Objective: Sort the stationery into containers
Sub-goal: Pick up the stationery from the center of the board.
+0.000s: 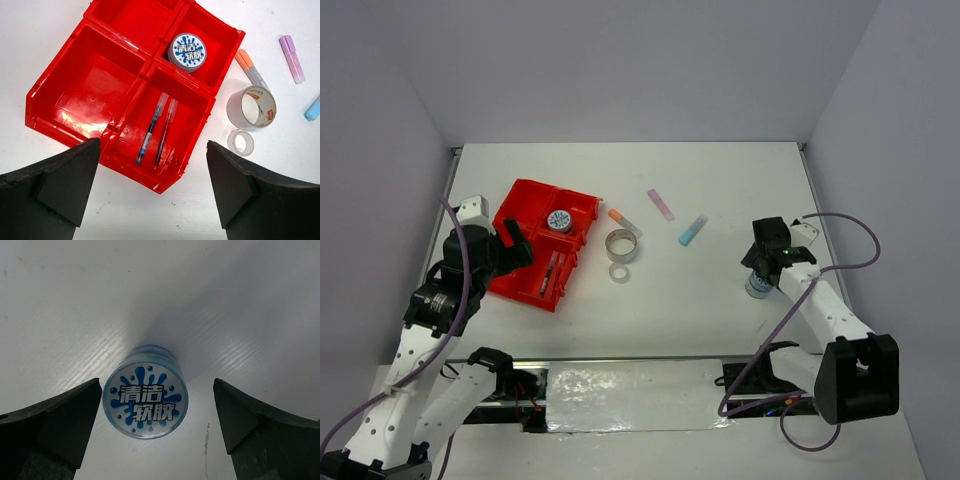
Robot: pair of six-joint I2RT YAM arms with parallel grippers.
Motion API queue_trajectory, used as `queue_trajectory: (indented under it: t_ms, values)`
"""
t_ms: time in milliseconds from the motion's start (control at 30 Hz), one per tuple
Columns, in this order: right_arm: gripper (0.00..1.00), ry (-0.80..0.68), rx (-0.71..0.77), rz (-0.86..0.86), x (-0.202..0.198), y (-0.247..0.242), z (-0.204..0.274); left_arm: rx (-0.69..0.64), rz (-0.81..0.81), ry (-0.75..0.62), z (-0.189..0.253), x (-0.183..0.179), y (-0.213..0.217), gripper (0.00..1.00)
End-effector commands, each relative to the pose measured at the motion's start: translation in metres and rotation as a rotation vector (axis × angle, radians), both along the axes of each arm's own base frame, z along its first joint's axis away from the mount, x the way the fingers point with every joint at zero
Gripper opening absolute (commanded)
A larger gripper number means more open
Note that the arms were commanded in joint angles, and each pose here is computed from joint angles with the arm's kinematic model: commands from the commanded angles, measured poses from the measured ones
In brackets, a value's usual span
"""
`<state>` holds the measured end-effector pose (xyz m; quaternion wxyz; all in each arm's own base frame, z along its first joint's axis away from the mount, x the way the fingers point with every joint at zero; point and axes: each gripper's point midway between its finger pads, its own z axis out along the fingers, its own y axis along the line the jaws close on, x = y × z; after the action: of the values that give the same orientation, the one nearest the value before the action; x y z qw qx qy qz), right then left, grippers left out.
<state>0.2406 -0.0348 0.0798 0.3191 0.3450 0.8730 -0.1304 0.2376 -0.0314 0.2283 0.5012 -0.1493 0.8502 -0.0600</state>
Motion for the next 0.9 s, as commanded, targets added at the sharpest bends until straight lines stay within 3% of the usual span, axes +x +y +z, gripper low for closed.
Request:
queue_trajectory:
  t_ms: [0, 167, 300, 367, 400, 433, 600, 633, 767, 867]
  values:
    - [1.00, -0.018, 0.054, 0.012, 0.009, 0.005, -0.012, -0.005, -0.026, -0.068, 0.017, 0.005, -0.003, 0.99]
    - [0.98, -0.025, 0.085, 0.032, 0.013, 0.009, -0.015, -0.010, -0.037, -0.079, 0.019, 0.004, -0.005, 0.99]
    - [0.52, -0.075, 0.142, 0.093, 0.019, 0.022, -0.010, -0.010, -0.034, -0.085, 0.021, 0.003, -0.004, 0.99]
    - [0.38, -0.092, 0.149, 0.109, 0.020, 0.024, -0.006, -0.010, -0.032, -0.093, 0.022, 0.002, -0.003, 0.99]
    - [0.12, -0.090, 0.157, 0.119, 0.019, 0.026, -0.006, -0.012, -0.032, -0.094, 0.022, 0.002, -0.003, 0.99]
    - [0.03, -0.100, 0.165, 0.125, 0.021, 0.028, -0.002, -0.011, -0.034, -0.094, 0.022, 0.002, -0.003, 0.99]
    - [0.00, -0.186, 0.226, 0.285, 0.039, 0.073, 0.036, -0.012, -0.035, -0.100, 0.024, 0.002, -0.003, 0.99]
    - [0.00, -0.251, 0.240, 0.311, 0.051, 0.087, 0.061, -0.014, -0.031, -0.102, 0.024, 0.001, -0.003, 0.99]
    - [0.00, -0.466, 0.416, 0.623, 0.093, 0.202, 0.128, -0.014, -0.004, -0.120, 0.028, 0.000, 0.003, 0.99]
    - [0.00, -0.520, 0.487, 0.886, 0.122, 0.297, 0.151, -0.012, 0.019, -0.131, 0.030, -0.002, 0.007, 0.99]
